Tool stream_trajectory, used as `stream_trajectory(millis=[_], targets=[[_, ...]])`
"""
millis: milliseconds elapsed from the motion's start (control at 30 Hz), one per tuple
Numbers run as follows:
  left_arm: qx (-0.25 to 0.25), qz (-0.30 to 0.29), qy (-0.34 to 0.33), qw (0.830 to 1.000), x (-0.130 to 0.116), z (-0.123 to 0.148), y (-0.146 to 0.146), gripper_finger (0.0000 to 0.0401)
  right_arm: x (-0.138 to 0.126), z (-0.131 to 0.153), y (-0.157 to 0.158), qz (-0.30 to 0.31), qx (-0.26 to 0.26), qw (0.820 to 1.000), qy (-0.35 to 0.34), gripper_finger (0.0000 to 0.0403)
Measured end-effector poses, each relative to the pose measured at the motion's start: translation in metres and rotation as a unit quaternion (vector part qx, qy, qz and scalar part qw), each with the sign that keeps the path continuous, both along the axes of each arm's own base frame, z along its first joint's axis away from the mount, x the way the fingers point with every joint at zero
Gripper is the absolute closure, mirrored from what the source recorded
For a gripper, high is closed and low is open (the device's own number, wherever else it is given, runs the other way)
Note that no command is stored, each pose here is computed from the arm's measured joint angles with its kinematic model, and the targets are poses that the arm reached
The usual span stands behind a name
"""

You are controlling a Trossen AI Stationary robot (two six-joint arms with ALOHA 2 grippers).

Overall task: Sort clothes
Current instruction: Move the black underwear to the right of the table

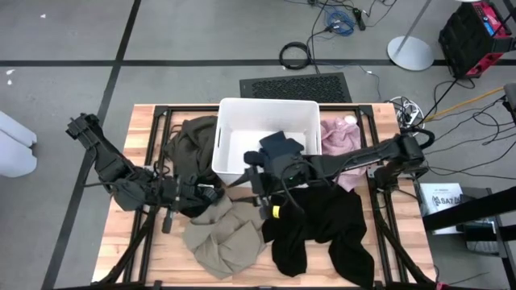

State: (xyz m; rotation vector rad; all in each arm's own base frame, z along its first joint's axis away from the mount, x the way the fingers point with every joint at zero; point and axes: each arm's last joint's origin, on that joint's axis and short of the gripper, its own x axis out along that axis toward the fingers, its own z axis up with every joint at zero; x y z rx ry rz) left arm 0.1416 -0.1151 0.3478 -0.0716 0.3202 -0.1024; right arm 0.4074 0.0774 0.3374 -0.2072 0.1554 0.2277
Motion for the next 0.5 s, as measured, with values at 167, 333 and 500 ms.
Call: stream_trajectory(millis=[167,333,500], targets=[[0.006,-0.007,-0.010,1.000,0.001,0.002,-0.001,0.0401,0.016,-0.011,0.002,0.000,-0.002,0.999,-0.036,0.0207],[0.018,-0.007,-0.007,1.000,0.004,0.000,-0.002,0.0401,0.032,-0.013,0.004,0.001,-0.007,0.999,-0.047,0.0191],[0.016,-0.011,-0.011,1.000,0.010,0.000,-0.004,0.0401,0.051,-0.014,0.008,0.002,-0.016,0.999,-0.034,0.0185]])
